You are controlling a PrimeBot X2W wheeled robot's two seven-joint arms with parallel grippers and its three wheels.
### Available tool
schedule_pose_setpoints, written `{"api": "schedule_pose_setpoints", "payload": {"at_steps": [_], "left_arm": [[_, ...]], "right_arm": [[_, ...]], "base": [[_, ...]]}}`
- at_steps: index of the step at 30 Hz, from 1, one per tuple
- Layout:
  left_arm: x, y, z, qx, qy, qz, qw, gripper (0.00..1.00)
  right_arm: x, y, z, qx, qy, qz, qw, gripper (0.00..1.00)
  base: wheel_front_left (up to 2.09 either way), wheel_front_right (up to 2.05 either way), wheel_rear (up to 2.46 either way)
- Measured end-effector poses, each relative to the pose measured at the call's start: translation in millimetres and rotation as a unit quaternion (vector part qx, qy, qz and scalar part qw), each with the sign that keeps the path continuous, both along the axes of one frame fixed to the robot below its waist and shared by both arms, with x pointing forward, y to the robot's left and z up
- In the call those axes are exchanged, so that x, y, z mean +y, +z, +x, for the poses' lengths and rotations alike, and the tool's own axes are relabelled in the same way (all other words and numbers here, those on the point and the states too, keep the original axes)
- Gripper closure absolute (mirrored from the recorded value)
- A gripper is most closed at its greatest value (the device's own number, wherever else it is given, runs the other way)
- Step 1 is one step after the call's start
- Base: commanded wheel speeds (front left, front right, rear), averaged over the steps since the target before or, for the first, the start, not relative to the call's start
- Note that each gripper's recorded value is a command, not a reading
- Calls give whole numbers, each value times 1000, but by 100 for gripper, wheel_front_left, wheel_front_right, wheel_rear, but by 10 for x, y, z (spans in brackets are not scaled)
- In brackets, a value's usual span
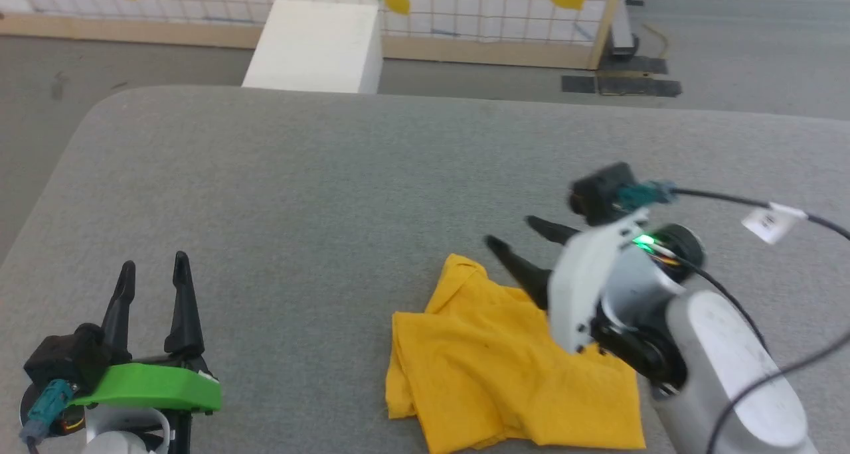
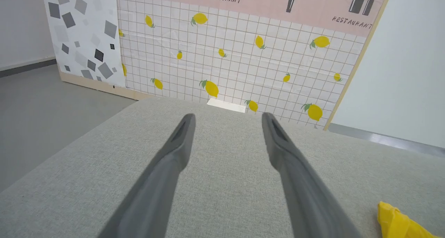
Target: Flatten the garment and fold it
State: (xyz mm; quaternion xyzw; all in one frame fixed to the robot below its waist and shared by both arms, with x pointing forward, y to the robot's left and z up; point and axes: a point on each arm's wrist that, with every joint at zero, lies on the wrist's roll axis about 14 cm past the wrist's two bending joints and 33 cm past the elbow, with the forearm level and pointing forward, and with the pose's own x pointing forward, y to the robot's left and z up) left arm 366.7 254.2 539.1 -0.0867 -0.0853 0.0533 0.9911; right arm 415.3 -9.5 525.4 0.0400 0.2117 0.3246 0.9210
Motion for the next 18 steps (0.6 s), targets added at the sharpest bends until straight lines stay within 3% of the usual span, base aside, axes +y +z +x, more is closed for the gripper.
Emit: {"api": "schedule_pose_setpoints", "payload": {"at_steps": [8,18], "left_arm": [[-170,65,124,-10,-8,19,1000,0],[-62,-22,83,0,16,14,1000,0]], "right_arm": [[-925,-526,-253,37,-132,-72,988,0],[-1088,-1264,-604,151,-143,-154,966,0]], "base": [[0,0,0],[0,0,0]]}}
